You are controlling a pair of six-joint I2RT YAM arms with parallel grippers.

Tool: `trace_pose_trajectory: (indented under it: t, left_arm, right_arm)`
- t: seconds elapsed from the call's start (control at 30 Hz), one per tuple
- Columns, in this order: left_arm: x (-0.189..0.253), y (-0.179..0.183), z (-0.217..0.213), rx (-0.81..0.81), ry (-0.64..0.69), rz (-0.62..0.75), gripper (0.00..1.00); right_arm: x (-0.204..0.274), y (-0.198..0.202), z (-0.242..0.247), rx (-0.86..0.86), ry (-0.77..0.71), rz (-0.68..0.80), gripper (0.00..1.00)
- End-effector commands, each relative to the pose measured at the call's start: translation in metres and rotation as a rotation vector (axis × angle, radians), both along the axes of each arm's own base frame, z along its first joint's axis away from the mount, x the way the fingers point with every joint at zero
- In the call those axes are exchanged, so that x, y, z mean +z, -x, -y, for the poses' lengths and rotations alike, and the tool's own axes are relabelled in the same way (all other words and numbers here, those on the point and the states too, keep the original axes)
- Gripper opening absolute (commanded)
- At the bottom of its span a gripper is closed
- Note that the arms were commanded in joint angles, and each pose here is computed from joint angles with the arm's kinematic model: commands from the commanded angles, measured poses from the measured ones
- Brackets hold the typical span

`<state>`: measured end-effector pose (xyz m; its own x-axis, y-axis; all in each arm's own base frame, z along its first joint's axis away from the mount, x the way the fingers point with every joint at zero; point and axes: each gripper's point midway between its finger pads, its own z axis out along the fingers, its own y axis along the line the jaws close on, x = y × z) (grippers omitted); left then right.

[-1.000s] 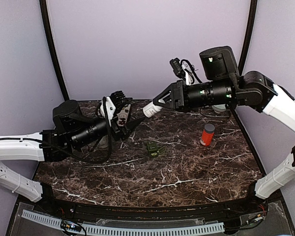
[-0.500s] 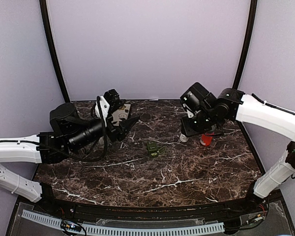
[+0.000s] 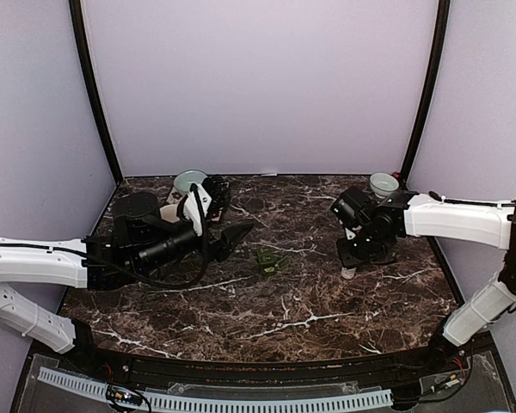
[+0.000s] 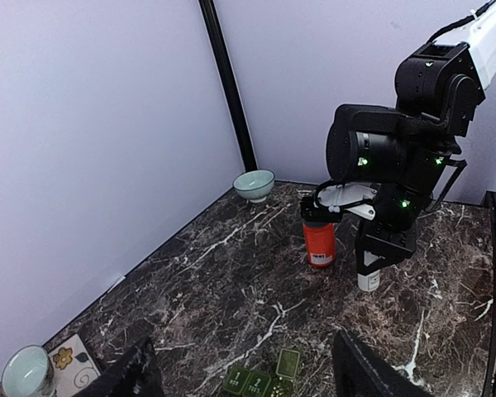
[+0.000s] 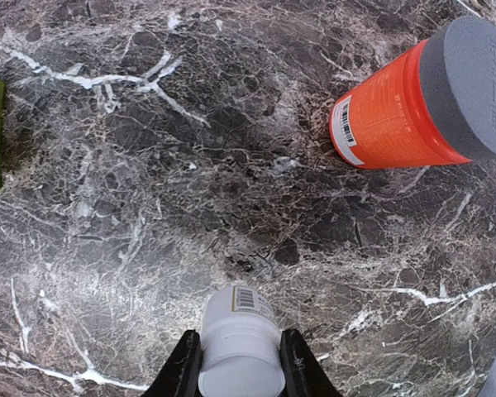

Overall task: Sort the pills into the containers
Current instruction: Place the pill bottle at the center of the board.

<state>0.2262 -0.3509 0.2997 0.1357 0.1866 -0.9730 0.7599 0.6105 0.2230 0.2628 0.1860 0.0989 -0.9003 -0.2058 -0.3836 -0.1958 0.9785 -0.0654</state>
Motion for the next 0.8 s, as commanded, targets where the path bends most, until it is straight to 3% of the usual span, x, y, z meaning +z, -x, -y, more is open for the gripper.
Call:
trace_pose_trajectory:
  t: [0.0,0.37,0.77]
  left_arm:
    - [-0.010,-0.001,0.002,-0.006,0.019,-0.046,0.73]
    - [-0.029,-0.002,0.007,-0.011,0.014,-0.095,0.73]
    - [-0.037,-0.003,0.010,-0.012,0.010,-0.117,0.73]
  right_arm:
    - [-0.007,-0.011,0.002,-0.014,-0.032,0.032,0.00]
    - [-0.038,-0.015,0.023,-0.065,-0.040,0.025,0.04]
    - [-0.042,-0.011,0.027,-0.079,-0.052,0.030,0.28]
